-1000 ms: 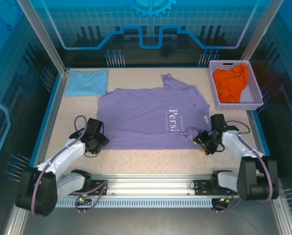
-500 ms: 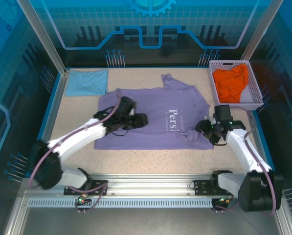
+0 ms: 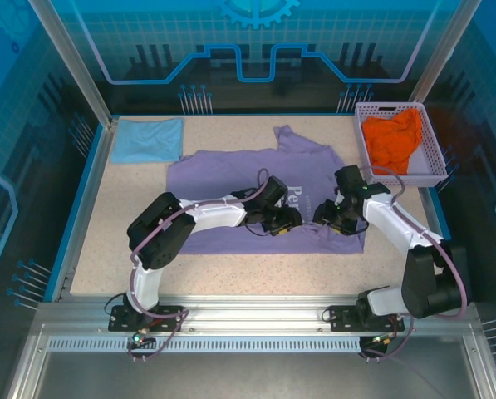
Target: Fold and stack the t-shirts
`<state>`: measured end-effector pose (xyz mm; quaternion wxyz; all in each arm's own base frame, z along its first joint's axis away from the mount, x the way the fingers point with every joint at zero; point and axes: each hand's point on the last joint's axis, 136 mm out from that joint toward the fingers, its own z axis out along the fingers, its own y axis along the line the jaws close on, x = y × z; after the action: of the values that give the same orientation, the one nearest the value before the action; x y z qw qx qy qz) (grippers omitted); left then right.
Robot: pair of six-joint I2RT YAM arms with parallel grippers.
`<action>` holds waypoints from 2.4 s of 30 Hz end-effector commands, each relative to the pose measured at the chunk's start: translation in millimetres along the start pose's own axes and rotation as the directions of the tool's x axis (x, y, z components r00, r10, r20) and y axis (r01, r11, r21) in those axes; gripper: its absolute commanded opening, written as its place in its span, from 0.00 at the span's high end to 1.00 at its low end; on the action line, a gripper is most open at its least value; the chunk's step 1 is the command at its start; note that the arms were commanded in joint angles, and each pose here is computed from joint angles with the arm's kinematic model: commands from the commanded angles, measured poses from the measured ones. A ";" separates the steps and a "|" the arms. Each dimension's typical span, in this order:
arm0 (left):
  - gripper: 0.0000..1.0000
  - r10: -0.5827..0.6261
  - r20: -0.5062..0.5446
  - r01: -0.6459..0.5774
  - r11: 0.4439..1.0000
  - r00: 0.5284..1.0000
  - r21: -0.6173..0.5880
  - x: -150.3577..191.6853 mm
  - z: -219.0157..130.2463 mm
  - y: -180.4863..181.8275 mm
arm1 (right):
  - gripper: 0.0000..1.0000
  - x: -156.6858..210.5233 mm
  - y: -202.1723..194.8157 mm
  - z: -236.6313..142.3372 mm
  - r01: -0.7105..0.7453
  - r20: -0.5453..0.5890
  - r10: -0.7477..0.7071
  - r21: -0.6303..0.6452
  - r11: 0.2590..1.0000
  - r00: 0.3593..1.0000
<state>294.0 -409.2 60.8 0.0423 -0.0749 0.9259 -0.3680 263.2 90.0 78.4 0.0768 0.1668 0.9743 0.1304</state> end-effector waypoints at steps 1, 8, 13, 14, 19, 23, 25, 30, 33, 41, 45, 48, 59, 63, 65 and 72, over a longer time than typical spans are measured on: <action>0.57 -0.059 0.000 0.059 0.998 0.998 0.029 5.1 6.5 -19.1 | 0.44 1.7 -7.2 -1.9 0.033 -0.004 -0.032 0.113 0.993 0.999; 0.65 -0.083 0.038 0.083 0.997 0.996 0.005 10.5 9.4 -18.0 | 0.46 3.7 -3.1 6.0 0.061 -0.025 -0.058 0.181 0.981 0.998; 0.66 -0.107 0.083 0.110 0.993 0.991 -0.033 7.3 6.5 -4.6 | 0.52 3.9 -0.2 12.0 0.078 -0.040 -0.071 0.205 0.976 0.997; 0.66 -0.113 0.087 0.116 0.993 0.990 -0.031 7.3 6.7 -3.0 | 0.53 3.9 0.2 13.3 0.079 -0.043 -0.072 0.208 0.975 0.996; 0.67 -0.144 0.137 0.150 0.988 0.980 -0.039 4.0 2.1 8.6 | 0.54 5.0 -2.7 22.2 0.080 -0.066 -0.067 0.234 0.969 0.996; 0.67 -0.142 0.143 0.147 0.989 0.980 -0.028 2.9 0.9 8.0 | 0.62 3.7 -1.6 22.6 0.086 -0.066 -0.072 0.238 0.968 0.995; 0.67 -0.137 0.139 0.142 0.989 0.981 -0.026 3.6 1.2 7.5 | 0.72 3.4 -1.1 22.5 0.088 -0.067 -0.074 0.234 0.968 0.995; 0.66 -0.117 0.132 0.122 0.992 0.984 -0.026 5.3 -0.3 5.7 | 0.92 2.9 -1.2 17.4 0.072 -0.058 -0.061 0.205 0.976 0.996; 0.64 -0.116 0.103 0.117 0.993 0.988 -0.007 9.5 3.2 1.5 | 0.94 0.9 -1.9 10.1 0.034 -0.052 -0.027 0.148 0.988 0.998; 0.63 -0.104 -0.011 0.104 0.991 0.995 0.082 26.6 20.7 -24.4 | 0.92 -5.7 -13.2 4.4 -0.104 -0.065 0.103 -0.004 0.995 0.993; 0.63 -0.120 -0.036 0.123 0.989 0.992 0.080 33.3 29.0 -26.6 | 0.91 -7.1 -21.9 7.7 -0.163 -0.078 0.159 -0.052 0.985 0.984; 0.63 -0.133 -0.029 0.134 0.989 0.991 0.054 35.6 33.0 -23.0 | 0.91 -11.0 -28.4 8.3 -0.195 -0.076 0.189 -0.069 0.978 0.979; 0.63 -0.183 0.045 0.185 0.982 0.982 -0.037 33.9 42.2 -22.1 | 0.92 -9.0 -37.4 20.8 -0.255 -0.107 0.244 -0.115 0.960 0.964; 0.66 -0.192 0.064 0.196 0.978 0.979 -0.077 35.4 48.0 -22.5 | 0.92 -9.4 -40.6 23.9 -0.272 -0.110 0.259 -0.120 0.955 0.960; 0.67 -0.190 0.070 0.196 0.977 0.979 -0.090 36.7 51.0 -23.8 | 0.92 -10.2 -43.0 23.5 -0.282 -0.106 0.270 -0.121 0.952 0.957; 0.71 -0.197 0.115 0.213 0.966 0.974 -0.147 37.0 55.9 -15.8 | 0.91 -11.7 -47.2 21.9 -0.299 -0.090 0.290 -0.125 0.946 0.953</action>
<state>265.0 -470.4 39.8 0.0355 -0.1726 0.9299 -0.3230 266.3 49.6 45.7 0.0345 0.2911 0.9342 0.2036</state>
